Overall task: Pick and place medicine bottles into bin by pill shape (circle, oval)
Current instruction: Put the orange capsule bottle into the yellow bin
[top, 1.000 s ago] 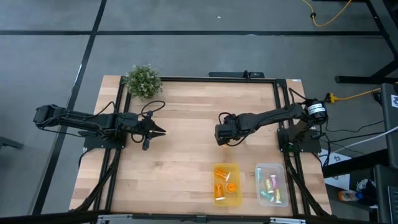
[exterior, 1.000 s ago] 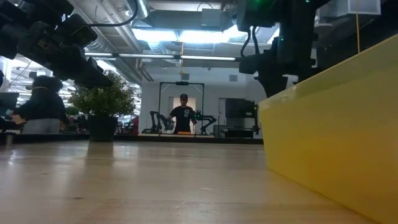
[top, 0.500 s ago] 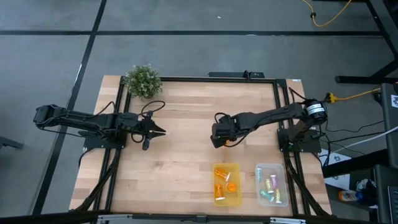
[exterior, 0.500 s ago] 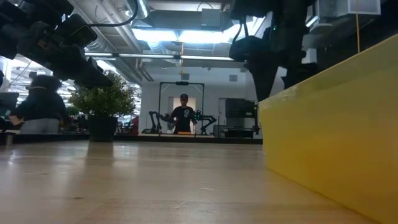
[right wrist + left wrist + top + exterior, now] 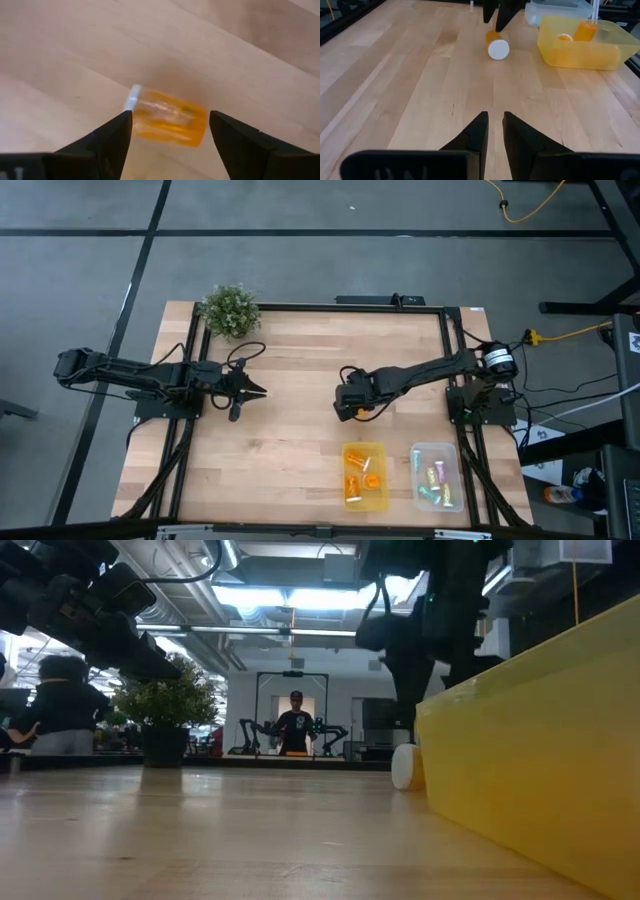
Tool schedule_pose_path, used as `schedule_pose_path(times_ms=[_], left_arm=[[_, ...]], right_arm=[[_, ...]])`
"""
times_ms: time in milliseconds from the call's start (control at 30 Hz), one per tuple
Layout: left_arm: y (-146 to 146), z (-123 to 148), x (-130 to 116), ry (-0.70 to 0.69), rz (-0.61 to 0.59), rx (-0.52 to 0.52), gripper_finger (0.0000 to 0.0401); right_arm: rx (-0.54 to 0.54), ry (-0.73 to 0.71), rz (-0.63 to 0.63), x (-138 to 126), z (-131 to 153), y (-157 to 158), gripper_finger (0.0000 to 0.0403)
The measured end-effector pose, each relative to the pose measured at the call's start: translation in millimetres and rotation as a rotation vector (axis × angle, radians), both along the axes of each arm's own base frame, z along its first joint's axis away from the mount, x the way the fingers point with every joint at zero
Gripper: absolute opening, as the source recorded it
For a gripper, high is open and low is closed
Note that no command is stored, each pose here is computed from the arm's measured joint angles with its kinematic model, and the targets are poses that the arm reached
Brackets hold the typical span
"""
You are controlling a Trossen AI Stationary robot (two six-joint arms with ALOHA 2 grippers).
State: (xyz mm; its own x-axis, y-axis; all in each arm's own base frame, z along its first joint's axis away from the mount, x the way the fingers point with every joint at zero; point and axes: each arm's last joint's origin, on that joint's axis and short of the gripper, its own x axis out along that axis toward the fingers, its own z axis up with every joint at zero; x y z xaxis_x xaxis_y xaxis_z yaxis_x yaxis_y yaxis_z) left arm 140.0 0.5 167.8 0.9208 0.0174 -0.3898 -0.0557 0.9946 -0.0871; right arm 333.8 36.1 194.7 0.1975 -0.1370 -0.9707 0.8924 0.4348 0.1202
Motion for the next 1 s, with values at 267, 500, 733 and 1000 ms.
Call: schedule_pose_path(times_ms=[267, 500, 733, 1000], left_arm=[[0, 0, 0, 0.0, 0.0, 0.0, 0.0051], [0, 0, 0, 0.0, 0.0, 0.0, 0.0051], [0, 0, 0, 0.0, -0.001, 0.0, 0.0051], [0, 0, 0, 0.0, 0.0, 0.0, 0.0051]], right_arm=[[-0.05, 0.034, 0.274, 2, 3, 1, 0.0268], [-0.045, 0.064, 0.705, 3, 2, 5, 0.0268], [-0.073, 0.145, 0.855, 8, -18, 5, 0.0268], [-0.095, 0.235, 0.786, 14, -46, 4, 0.0268]])
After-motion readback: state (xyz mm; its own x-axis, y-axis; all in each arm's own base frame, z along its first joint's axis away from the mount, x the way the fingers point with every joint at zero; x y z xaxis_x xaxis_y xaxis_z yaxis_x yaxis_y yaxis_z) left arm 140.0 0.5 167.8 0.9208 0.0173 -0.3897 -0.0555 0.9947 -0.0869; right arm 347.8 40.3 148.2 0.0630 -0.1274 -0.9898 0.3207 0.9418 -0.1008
